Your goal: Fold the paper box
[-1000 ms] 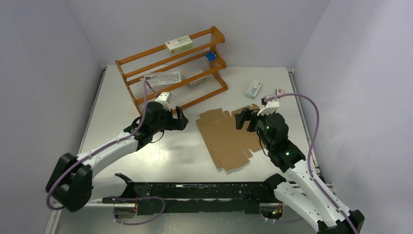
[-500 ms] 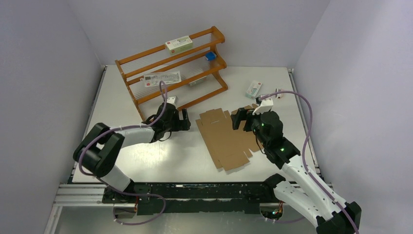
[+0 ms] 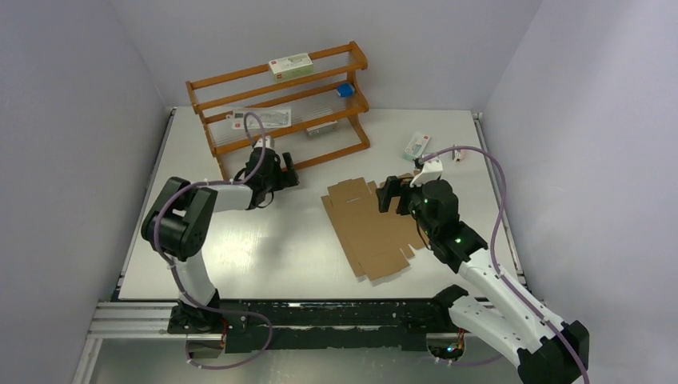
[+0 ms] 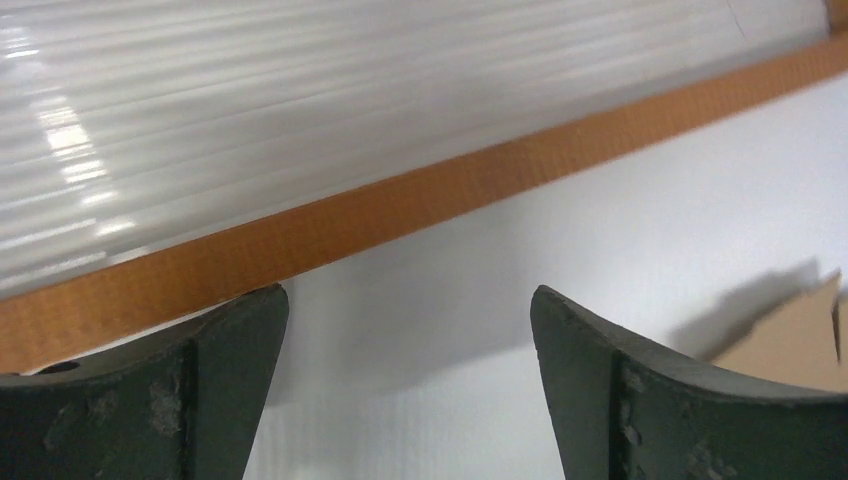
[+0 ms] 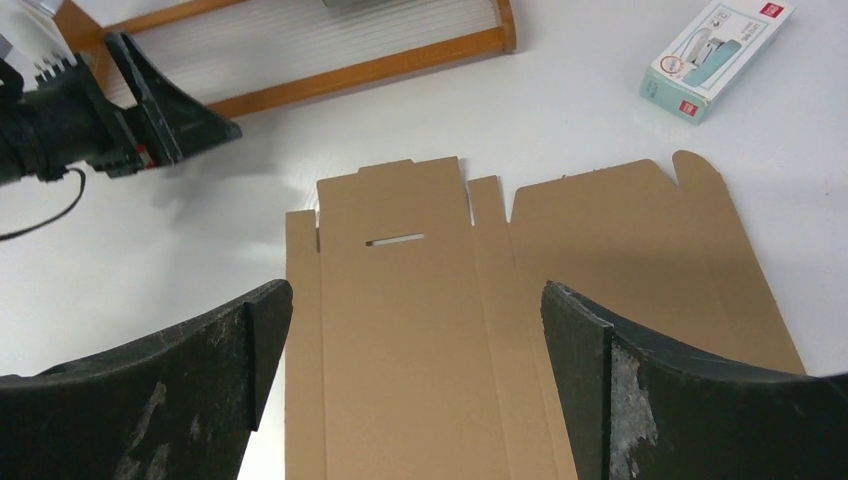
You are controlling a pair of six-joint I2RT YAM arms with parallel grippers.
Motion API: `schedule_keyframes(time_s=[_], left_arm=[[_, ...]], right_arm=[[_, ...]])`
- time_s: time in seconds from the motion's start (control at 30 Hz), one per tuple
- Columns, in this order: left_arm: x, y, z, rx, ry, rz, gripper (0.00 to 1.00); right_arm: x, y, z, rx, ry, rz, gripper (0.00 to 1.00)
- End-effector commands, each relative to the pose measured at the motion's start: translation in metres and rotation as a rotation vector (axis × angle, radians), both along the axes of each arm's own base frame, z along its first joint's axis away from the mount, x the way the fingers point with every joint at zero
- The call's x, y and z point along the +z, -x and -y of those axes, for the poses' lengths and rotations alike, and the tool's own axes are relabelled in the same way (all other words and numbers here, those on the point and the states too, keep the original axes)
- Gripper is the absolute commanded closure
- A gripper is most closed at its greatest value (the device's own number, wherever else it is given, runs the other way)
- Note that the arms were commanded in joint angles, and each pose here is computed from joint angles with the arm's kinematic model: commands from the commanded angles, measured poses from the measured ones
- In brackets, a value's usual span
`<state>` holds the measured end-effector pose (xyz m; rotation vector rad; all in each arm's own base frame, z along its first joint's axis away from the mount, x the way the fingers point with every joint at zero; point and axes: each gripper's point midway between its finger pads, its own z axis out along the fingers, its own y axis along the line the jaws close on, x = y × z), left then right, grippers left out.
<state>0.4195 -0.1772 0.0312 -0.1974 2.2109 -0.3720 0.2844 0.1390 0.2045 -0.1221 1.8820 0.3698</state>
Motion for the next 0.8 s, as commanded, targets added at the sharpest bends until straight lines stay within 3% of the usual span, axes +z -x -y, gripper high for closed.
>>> schedule_keyframes(time_s=[0.0, 0.5, 0.63, 0.77], left_arm=[[-0.006, -0.029, -0.036, 0.089, -0.024, 0.015, 0.03], [0.0, -0.104, -0.067, 0.128, 0.003, 0.041, 0.03], [0.013, -0.098, -0.057, 0.098, 0.064, 0.045, 0.03], [0.028, -0.068, -0.039, 0.074, 0.167, 0.027, 0.03]], right_arm=[[0.012, -0.003, -0.008, 0.018, -0.028, 0.024, 0.0], [-0.008, -0.008, -0.013, 0.03, -0.001, -0.041, 0.0], [-0.013, -0.007, -0.014, 0.031, 0.002, -0.058, 0.0], [-0.02, -0.007, -0.014, 0.024, -0.001, -0.074, 0.0]])
